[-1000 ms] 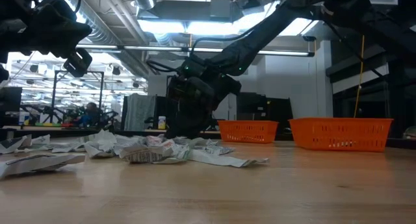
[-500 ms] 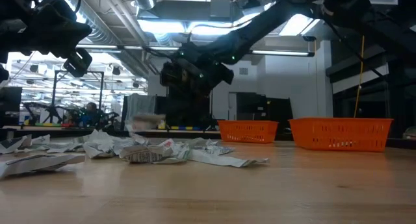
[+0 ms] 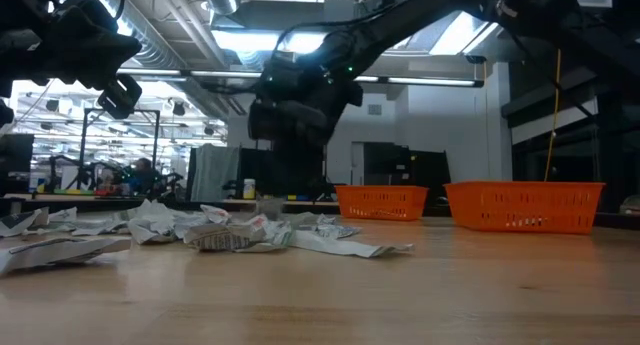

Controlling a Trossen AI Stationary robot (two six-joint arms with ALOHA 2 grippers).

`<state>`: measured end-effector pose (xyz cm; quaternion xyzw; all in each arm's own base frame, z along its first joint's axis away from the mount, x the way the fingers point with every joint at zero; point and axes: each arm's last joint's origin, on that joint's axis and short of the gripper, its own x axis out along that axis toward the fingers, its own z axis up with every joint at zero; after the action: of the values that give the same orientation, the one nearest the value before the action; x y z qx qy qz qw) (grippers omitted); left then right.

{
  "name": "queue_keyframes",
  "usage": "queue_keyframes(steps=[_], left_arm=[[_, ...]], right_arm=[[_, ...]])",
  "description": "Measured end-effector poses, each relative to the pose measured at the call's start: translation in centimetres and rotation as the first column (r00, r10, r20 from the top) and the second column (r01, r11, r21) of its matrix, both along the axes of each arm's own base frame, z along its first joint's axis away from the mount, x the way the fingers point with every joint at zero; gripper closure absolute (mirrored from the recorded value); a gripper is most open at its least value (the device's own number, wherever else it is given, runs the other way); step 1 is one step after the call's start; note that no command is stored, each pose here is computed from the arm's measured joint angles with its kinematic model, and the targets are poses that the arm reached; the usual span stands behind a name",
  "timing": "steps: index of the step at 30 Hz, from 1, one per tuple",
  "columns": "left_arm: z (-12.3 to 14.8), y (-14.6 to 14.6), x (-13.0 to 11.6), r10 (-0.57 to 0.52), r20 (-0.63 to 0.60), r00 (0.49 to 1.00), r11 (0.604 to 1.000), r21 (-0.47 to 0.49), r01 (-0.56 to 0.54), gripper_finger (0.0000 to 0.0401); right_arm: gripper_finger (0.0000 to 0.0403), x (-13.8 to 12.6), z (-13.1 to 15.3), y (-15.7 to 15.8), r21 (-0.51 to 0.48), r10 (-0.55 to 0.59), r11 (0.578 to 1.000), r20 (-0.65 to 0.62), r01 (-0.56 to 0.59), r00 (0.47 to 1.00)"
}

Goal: Pick & Place First Aid Supplies
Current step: Put the orange ointment pack into the top red bin

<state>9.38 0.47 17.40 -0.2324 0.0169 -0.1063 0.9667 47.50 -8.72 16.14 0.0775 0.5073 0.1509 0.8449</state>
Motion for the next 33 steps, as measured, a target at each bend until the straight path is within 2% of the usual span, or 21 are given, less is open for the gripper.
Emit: queue_keyframes(steps=[3,7,15,18,27,33], left_arm=[[0.0,0.0,0.0,0.000,0.000,1.000,1.000,0.000,0.000,0.0386],[0.0,0.0,0.0,0.000,-0.001,1.000,1.000,0.000,0.000,0.0385],[0.0,0.0,0.0,0.000,0.000,1.000,1.000,0.000,0.000,0.0386],[0.0,0.0,0.0,0.000,0.000,1.000,1.000,0.000,0.000,0.0386],[0.0,0.0,0.0,0.000,0.000,1.000,1.000,0.000,0.000,0.0386],[0.0,0.0,0.0,0.000,0.000,1.000,1.000,0.000,0.000,0.0386]], right_arm=[[0.0401,-0.4,-1.1,0.8,-0.041,0.014,0.999,-0.046,-0.016,0.999],[0.0396,-0.5,-1.5,1.1,-0.045,0.005,0.999,-0.051,-0.007,0.999],[0.0355,0.0,-1.0,0.8,-0.045,-0.043,0.998,-0.007,0.043,0.999],[0.0326,0.1,-0.8,0.6,-0.037,-0.064,0.997,-0.001,0.064,0.998],[0.0206,0.0,-0.7,0.2,-0.041,-0.054,0.998,-0.005,0.054,0.999],[0.0171,0.1,-0.6,0.3,-0.014,-0.008,1.000,0.024,0.008,1.000]])
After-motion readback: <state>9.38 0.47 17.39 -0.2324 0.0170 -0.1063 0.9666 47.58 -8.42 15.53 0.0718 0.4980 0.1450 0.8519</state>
